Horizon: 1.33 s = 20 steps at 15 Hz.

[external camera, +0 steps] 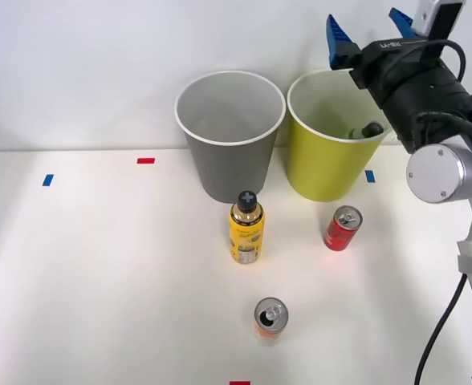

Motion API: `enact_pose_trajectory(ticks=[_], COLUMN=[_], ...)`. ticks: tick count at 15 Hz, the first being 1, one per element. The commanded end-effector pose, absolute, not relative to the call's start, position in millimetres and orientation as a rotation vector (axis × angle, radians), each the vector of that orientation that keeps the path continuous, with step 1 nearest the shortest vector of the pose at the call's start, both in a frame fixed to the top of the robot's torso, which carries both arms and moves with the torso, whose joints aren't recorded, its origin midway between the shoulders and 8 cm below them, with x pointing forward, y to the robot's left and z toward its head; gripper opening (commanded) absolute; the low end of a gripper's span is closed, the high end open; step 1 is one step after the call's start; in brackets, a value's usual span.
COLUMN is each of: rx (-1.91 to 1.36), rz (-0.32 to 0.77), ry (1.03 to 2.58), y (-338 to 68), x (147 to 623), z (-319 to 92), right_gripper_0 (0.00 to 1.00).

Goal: Put cans in the gray bin, plastic bottles in the light green bin

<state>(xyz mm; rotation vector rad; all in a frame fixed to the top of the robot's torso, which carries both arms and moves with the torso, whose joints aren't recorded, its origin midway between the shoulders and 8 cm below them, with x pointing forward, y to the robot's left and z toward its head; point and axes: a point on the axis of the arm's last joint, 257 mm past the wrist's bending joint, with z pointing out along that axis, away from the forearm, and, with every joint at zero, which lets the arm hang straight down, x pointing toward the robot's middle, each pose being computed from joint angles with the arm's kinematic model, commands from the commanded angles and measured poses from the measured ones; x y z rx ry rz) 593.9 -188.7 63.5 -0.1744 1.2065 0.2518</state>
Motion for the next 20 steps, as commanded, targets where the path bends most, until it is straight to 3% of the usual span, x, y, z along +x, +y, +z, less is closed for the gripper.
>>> enact_pose_trajectory(ticks=[1,10,20], rx=[-0.196,-0.047,0.106], rz=[0.206,0.101,-0.158], ry=[1.156,1.137,1.258], y=[-201,-266,-347], x=[543,419,310], z=[68,23,-58], right_gripper_0=[1.0,1.0,1.0])
